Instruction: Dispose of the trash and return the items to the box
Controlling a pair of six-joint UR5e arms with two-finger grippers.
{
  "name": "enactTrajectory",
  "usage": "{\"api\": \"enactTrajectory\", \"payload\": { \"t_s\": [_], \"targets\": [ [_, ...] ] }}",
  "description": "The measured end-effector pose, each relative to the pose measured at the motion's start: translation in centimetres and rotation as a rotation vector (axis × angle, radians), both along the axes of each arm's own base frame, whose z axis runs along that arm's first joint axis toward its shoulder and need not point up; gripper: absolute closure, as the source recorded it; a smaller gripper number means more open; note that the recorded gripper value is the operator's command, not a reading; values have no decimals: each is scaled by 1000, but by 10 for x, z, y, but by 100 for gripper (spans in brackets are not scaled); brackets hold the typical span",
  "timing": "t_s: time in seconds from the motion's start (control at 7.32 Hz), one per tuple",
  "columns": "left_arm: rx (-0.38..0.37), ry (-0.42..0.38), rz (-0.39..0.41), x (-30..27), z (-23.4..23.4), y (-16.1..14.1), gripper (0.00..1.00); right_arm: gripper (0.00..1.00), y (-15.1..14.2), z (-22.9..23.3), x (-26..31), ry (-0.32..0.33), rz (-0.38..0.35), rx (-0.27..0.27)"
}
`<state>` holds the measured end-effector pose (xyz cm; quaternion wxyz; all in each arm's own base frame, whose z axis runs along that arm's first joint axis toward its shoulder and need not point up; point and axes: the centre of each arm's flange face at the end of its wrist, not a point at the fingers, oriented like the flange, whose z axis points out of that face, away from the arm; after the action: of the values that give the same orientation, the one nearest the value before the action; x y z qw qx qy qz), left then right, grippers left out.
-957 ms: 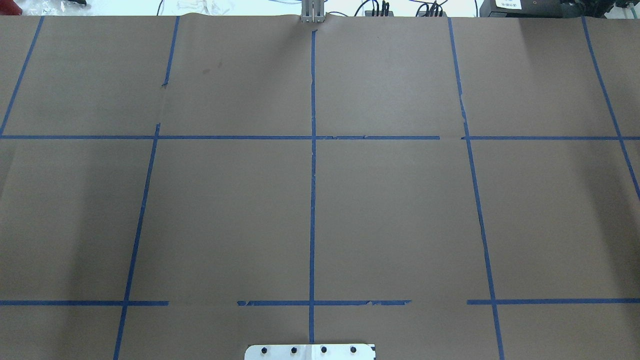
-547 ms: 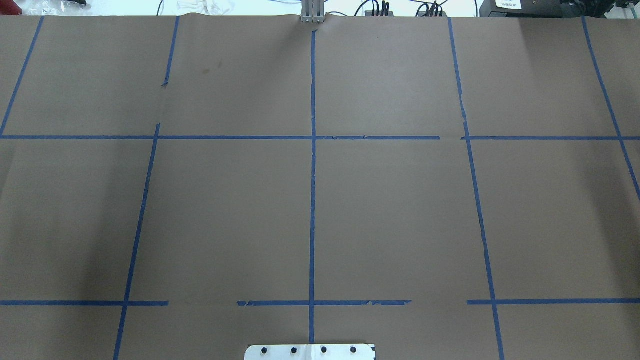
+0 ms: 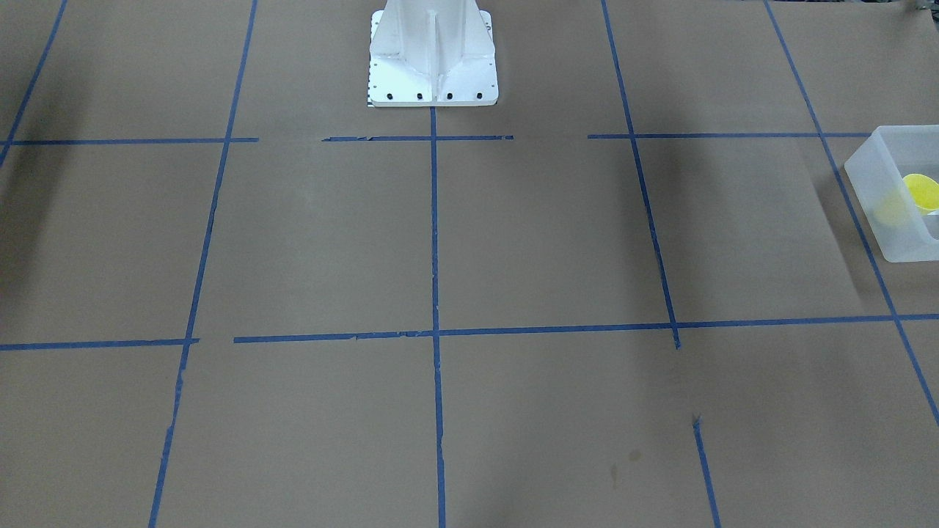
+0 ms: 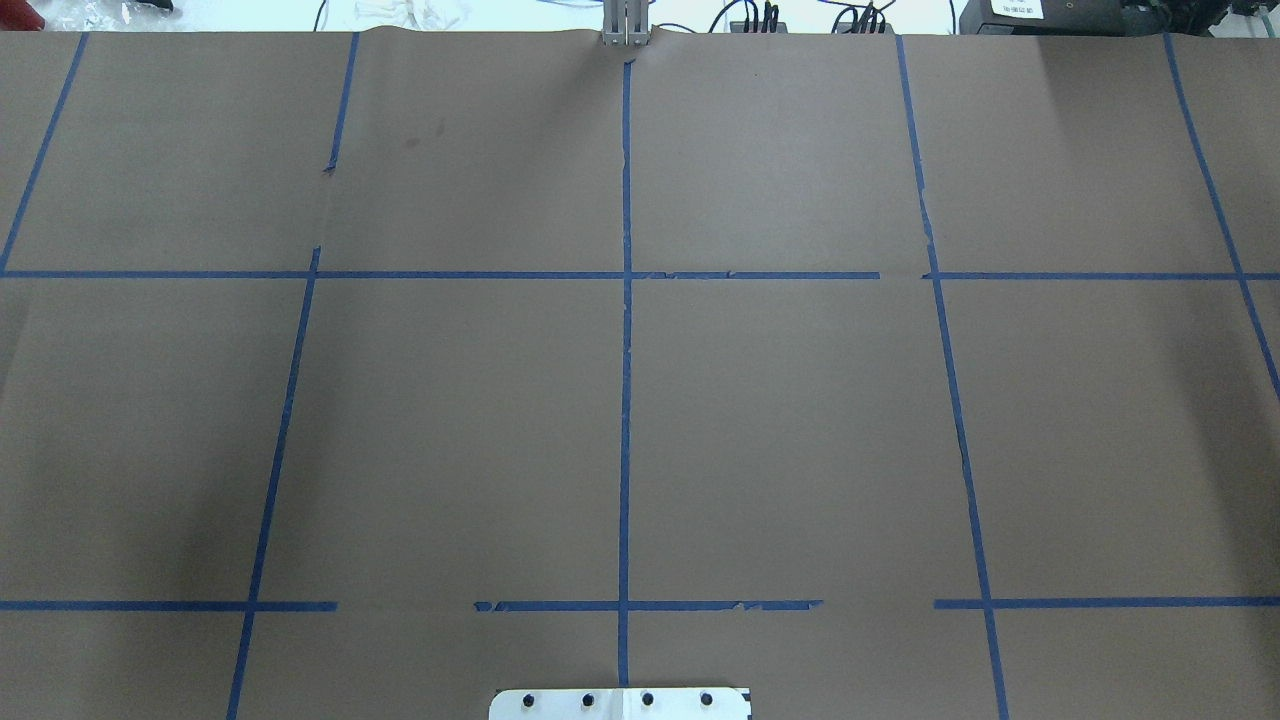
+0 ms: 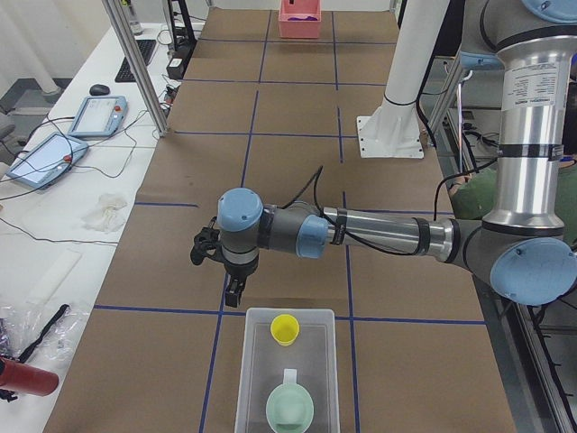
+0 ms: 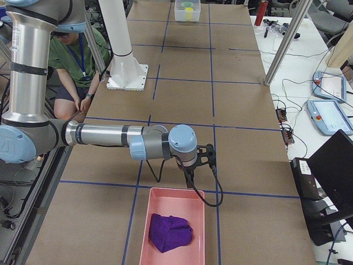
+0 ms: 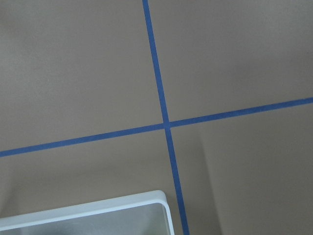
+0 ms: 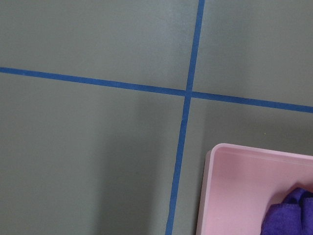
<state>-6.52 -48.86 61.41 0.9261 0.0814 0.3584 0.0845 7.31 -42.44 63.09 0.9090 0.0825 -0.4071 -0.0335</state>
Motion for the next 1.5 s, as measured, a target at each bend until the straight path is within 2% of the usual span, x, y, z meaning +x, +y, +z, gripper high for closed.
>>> {"api": "enactTrajectory", "payload": {
  "t_s": [0.55, 1.5],
  "targets": [
    [-38, 1, -19, -32, 20, 12, 0, 0, 7, 4, 2, -3, 5, -57],
    [-32, 1, -22, -33, 17, 9, 0, 0, 8, 8, 3, 12, 4, -62]
  ]
}}
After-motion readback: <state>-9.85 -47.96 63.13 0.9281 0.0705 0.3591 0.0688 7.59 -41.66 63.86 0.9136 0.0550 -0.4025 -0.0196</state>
